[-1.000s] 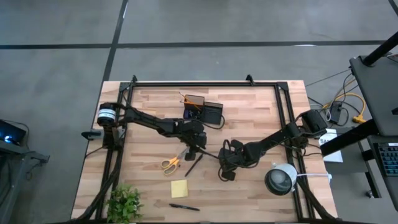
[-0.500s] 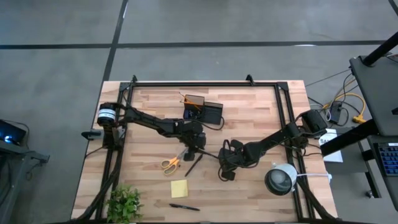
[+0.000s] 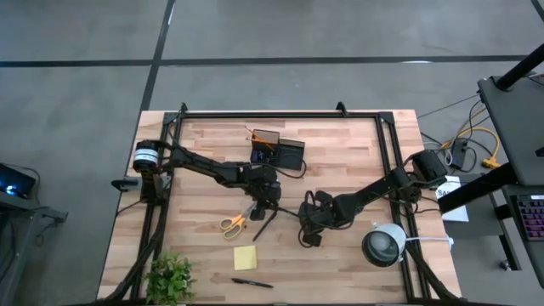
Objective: Pick and place office supplies into organizer
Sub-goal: Put the top black pen into the desk organizer
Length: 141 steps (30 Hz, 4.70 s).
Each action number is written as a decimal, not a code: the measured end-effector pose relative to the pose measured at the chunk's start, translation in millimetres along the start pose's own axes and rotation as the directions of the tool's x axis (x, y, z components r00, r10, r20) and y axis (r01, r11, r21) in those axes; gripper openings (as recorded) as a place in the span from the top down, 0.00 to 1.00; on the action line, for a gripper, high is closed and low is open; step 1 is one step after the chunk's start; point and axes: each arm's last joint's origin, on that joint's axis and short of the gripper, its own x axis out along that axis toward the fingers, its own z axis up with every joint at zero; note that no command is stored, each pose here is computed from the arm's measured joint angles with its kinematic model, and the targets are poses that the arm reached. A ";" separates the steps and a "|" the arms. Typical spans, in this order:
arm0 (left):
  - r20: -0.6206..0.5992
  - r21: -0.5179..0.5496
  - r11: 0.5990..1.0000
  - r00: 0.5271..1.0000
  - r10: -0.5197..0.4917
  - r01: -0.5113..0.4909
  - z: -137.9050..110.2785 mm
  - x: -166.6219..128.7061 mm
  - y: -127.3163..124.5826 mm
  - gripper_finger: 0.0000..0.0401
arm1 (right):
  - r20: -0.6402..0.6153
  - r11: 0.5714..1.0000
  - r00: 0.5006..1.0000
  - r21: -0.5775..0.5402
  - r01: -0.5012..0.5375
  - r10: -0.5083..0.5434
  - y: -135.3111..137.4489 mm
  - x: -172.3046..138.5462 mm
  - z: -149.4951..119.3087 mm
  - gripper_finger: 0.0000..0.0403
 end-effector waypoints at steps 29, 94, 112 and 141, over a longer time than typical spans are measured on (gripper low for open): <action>-0.050 0.006 0.999 0.998 0.041 -0.040 1.0 8.5 1.5 0.95 | 0.002 1.000 1.000 0.001 -0.002 0.002 0.0 -1.0 0.2 0.93; -0.277 -0.144 0.921 0.908 0.314 -0.362 49.0 -139.5 -67.3 0.70 | 0.182 0.874 0.967 -0.481 -0.071 0.179 -73.3 -34.2 77.0 0.93; -0.243 -0.535 0.804 0.958 0.149 -0.261 -26.2 -33.9 -161.6 1.00 | 0.149 0.799 0.957 -0.591 -0.117 0.250 -61.6 -32.8 101.9 0.93; -0.217 -0.597 0.738 0.949 0.228 -0.314 -44.7 -0.2 -162.6 1.00 | 0.152 0.810 0.958 -0.576 -0.115 0.244 -62.4 -29.3 98.5 0.93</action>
